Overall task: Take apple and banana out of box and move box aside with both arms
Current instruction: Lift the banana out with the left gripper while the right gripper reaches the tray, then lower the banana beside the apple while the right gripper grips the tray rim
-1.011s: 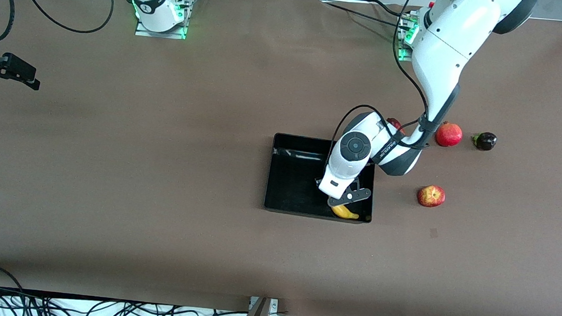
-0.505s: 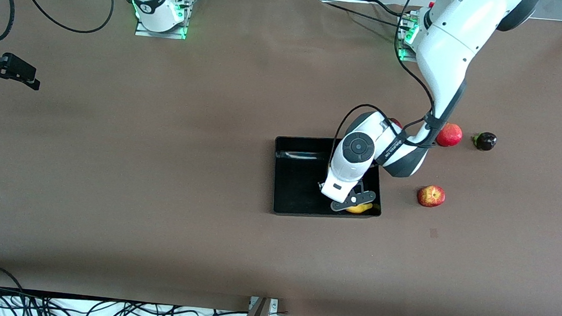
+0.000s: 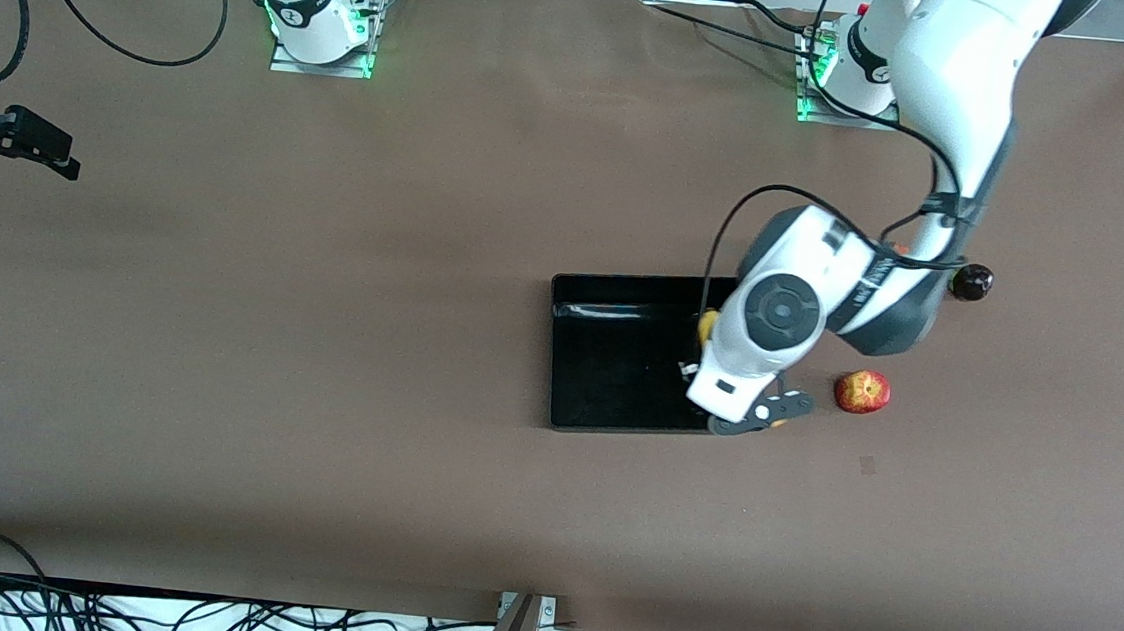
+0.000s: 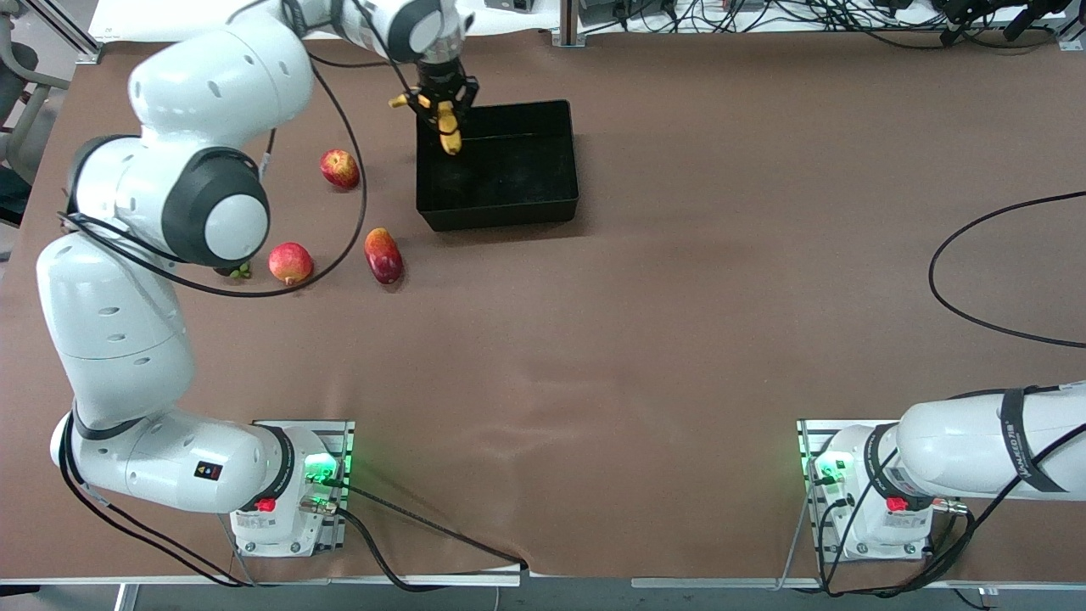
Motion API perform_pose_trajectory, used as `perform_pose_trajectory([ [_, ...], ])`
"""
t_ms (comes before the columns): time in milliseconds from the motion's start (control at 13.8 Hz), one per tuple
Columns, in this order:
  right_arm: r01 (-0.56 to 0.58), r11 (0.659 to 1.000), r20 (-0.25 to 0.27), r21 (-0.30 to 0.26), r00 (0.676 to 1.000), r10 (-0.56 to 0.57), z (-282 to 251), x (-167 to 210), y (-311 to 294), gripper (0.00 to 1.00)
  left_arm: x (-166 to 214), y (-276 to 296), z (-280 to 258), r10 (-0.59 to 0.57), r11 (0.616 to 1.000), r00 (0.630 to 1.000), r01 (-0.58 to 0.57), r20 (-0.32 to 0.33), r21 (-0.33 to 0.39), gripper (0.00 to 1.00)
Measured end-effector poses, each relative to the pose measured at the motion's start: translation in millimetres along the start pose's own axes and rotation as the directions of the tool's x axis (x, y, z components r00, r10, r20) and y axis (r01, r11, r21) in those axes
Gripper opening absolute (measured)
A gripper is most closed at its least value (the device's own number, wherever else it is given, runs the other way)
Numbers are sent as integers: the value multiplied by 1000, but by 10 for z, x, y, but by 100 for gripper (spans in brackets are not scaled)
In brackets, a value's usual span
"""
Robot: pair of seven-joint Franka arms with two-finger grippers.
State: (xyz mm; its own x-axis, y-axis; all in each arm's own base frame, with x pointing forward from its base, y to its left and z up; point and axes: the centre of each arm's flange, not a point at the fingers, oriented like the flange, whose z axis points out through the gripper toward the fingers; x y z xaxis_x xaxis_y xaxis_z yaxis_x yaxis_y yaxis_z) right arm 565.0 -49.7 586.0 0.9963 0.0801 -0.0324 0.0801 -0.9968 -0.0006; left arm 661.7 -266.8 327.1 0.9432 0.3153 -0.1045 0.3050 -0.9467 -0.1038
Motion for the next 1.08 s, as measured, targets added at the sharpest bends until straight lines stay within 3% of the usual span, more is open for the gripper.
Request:
perform_pose_trajectory([
  [217,18,1000,3,2,1000,-18,6,13,-98,100,557,-968,-1,135,991,987,-135,83,0,34],
  [578,165,986,70,27,984,-167,272,151,-1061,100,1244,-2605,303,381,922,916,-386,122,18,34],
  [866,158,977,41,141,985,-166,761,422,-2065,100,1377,-2850,799,448,894,892,-449,63,4,34],
  [1083,51,984,-4,171,999,-51,1400,651,-3015,100,1243,-2781,1266,474,880,880,-474,6,-13,34],
])
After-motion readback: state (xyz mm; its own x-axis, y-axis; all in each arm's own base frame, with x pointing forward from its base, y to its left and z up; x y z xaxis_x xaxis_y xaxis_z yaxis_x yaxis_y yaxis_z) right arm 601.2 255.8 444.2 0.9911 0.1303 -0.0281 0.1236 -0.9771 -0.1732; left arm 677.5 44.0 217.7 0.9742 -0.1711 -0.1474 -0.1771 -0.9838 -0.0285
